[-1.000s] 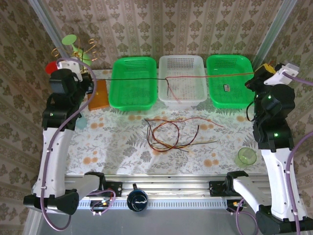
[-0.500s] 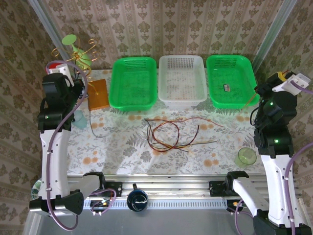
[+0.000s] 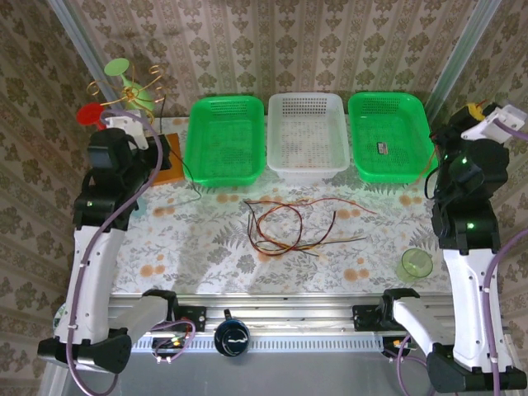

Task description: Untangle the cables

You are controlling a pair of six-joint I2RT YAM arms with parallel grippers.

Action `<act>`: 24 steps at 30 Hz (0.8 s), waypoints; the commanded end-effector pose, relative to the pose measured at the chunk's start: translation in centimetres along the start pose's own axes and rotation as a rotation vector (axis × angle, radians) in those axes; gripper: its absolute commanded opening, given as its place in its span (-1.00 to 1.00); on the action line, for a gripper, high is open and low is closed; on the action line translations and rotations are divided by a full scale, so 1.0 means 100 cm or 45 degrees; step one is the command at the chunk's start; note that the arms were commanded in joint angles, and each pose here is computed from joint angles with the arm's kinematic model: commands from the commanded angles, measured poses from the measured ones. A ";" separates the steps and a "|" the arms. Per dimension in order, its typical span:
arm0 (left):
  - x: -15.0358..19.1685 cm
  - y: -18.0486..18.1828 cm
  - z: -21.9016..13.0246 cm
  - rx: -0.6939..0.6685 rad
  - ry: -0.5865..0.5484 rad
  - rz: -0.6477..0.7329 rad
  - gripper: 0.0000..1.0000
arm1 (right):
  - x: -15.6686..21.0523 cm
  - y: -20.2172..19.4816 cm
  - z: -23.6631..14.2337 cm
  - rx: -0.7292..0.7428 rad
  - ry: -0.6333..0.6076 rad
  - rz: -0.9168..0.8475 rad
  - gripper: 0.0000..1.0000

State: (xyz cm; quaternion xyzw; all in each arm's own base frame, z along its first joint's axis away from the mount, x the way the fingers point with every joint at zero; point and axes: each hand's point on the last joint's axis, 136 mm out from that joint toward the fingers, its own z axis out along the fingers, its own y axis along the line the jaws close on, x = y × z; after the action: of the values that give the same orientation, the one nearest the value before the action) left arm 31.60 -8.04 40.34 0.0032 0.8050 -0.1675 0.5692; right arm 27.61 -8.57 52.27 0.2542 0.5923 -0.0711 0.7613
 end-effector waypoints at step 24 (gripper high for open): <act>0.032 -0.114 0.045 0.295 0.021 0.102 -1.00 | -0.116 0.116 0.097 -0.448 -0.381 0.060 -1.00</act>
State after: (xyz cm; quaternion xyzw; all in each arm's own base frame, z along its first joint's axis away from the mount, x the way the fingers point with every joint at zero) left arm 32.16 -20.35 37.94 0.1159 0.7980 -0.2260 0.5464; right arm 38.58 -4.75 65.01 0.1363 0.5180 0.0406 0.8435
